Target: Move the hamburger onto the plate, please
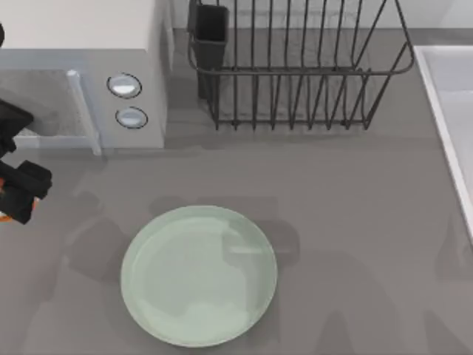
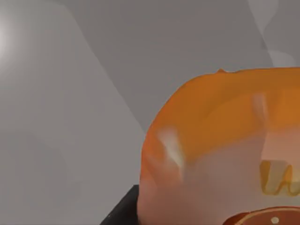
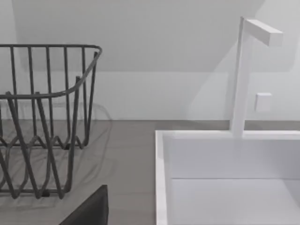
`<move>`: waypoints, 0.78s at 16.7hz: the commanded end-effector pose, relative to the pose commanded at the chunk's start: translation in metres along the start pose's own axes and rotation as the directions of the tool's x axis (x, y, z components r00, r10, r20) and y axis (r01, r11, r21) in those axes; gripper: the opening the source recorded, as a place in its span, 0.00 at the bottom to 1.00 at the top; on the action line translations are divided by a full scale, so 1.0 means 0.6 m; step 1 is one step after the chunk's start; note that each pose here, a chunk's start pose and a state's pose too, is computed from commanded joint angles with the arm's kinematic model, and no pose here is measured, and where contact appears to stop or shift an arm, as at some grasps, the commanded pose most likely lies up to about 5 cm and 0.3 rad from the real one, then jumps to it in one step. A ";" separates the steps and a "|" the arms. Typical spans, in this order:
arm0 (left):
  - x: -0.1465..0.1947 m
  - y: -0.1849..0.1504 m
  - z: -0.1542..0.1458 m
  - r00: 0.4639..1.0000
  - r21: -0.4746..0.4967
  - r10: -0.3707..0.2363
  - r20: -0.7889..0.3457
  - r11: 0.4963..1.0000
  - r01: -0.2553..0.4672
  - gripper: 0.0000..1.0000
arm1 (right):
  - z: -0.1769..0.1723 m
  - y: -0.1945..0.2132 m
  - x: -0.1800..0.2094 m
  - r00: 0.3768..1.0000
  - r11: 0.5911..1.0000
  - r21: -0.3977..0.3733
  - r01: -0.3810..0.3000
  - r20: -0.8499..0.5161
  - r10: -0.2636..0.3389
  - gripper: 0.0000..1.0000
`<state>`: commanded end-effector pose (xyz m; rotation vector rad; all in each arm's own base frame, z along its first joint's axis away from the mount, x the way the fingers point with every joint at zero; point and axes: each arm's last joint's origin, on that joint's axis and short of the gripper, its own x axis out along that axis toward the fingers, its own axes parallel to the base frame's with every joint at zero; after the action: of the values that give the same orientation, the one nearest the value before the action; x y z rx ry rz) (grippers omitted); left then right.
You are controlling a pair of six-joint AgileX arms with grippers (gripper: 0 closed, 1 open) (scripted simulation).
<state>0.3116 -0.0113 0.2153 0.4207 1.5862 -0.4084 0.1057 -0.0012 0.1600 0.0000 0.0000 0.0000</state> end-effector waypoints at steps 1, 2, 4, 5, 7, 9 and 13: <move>-0.005 -0.016 0.007 1.000 -0.018 0.003 -0.001 1.000 -0.003 0.00 | 0.000 0.000 0.000 1.000 1.000 0.000 0.000 0.000 0.000 1.00; -0.011 -0.035 0.016 1.000 -0.040 0.007 0.004 0.999 -0.007 0.00 | 0.000 0.000 0.000 1.000 1.000 0.000 0.000 0.000 0.000 1.00; -0.027 -0.081 0.036 0.999 -0.104 0.014 0.035 0.995 -0.010 0.00 | 0.000 0.000 0.000 1.000 1.000 0.000 0.000 0.000 0.000 1.00; -0.035 -0.106 0.046 0.998 -0.145 0.015 0.056 0.989 -0.006 0.00 | 0.000 0.000 0.000 1.000 1.000 0.000 0.000 0.000 0.000 1.00; -0.045 -0.158 0.065 0.996 -0.240 0.009 0.093 0.971 0.014 0.00 | 0.000 0.000 0.000 1.000 1.000 0.000 0.000 0.000 0.000 1.00; -0.044 -0.210 0.080 0.994 -0.334 -0.003 0.109 0.942 0.040 0.00 | 0.000 0.000 0.000 1.000 1.000 0.000 0.000 0.000 0.000 1.00; -0.010 -0.301 0.098 0.997 -0.456 -0.021 0.074 0.889 0.053 0.00 | 0.000 0.000 0.000 1.000 1.000 0.000 0.000 0.000 0.000 1.00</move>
<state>0.2722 -0.1973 0.2193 0.0121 1.5666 -0.0650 0.1057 -0.0012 0.1600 0.0000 0.0000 0.0000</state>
